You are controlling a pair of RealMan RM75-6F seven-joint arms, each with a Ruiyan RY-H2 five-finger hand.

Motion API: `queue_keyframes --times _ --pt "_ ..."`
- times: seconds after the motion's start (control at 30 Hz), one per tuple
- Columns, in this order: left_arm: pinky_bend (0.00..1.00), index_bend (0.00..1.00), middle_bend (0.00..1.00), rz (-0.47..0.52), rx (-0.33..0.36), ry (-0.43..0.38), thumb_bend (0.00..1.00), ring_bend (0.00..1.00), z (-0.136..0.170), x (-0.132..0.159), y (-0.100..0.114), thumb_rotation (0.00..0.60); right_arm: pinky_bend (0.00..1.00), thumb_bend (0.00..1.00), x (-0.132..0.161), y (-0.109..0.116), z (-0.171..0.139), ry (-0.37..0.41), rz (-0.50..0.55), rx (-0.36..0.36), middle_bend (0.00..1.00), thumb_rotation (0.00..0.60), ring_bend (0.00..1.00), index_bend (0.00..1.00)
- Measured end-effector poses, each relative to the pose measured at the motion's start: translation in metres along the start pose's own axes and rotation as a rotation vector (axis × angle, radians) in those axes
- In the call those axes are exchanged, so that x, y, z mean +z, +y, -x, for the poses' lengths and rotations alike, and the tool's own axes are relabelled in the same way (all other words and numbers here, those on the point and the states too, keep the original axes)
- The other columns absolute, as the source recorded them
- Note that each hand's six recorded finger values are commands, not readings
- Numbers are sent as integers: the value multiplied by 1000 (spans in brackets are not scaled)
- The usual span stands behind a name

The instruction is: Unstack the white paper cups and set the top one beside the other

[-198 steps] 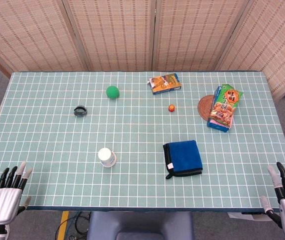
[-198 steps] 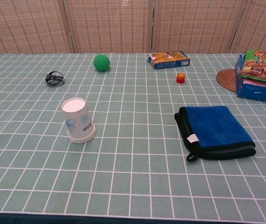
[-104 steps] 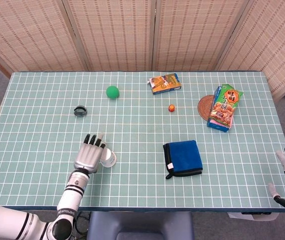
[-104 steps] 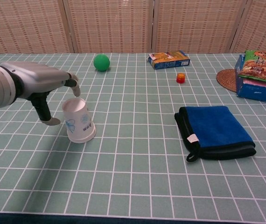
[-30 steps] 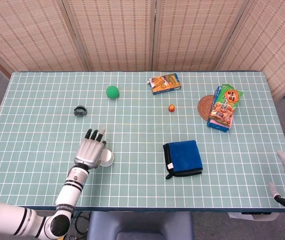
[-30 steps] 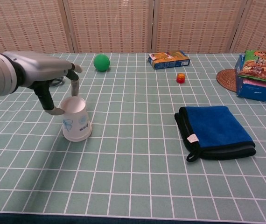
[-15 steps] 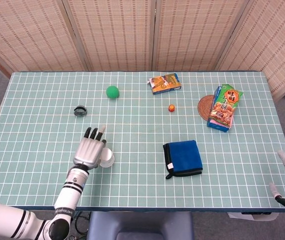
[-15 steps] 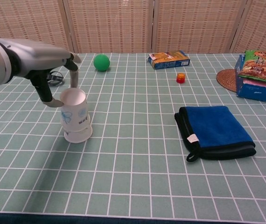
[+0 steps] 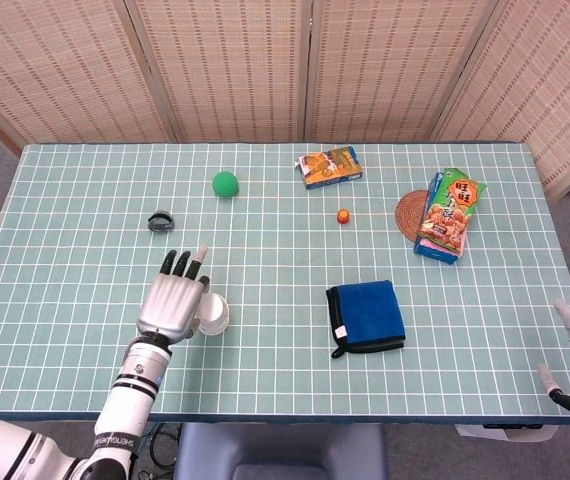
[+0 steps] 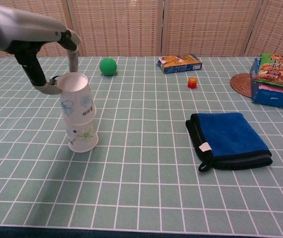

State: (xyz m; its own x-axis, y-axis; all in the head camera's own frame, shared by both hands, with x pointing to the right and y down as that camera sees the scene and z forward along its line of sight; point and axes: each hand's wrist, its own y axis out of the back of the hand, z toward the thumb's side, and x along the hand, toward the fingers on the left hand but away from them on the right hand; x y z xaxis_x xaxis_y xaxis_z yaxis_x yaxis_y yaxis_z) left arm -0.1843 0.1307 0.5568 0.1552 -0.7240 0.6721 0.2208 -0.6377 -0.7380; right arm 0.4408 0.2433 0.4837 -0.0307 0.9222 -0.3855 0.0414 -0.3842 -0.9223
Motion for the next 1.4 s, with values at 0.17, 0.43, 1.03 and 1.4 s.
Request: queue_keyframes --times 0.17,0.43,1.03,1.4 --pt "0 454 0 -25 46 39 295 0 3 -7 16 600 0 310 1 -1 1 -2 -6 0 0 600 0 7" --pt "0 454 0 9 76 79 295 0 4 -26 22 600 0 310 1 -3 1 -7 -12 1 0 600 0 7" --pt "0 451 0 95 28 116 295 0 21 -82 -11 600 0 310 9 -10 -1 1 -36 13 0 600 0 7" --pt "0 452 0 172 -6 105 295 0 14 -103 -37 600 0 310 9 -12 -1 -1 -43 19 0 600 0 8"
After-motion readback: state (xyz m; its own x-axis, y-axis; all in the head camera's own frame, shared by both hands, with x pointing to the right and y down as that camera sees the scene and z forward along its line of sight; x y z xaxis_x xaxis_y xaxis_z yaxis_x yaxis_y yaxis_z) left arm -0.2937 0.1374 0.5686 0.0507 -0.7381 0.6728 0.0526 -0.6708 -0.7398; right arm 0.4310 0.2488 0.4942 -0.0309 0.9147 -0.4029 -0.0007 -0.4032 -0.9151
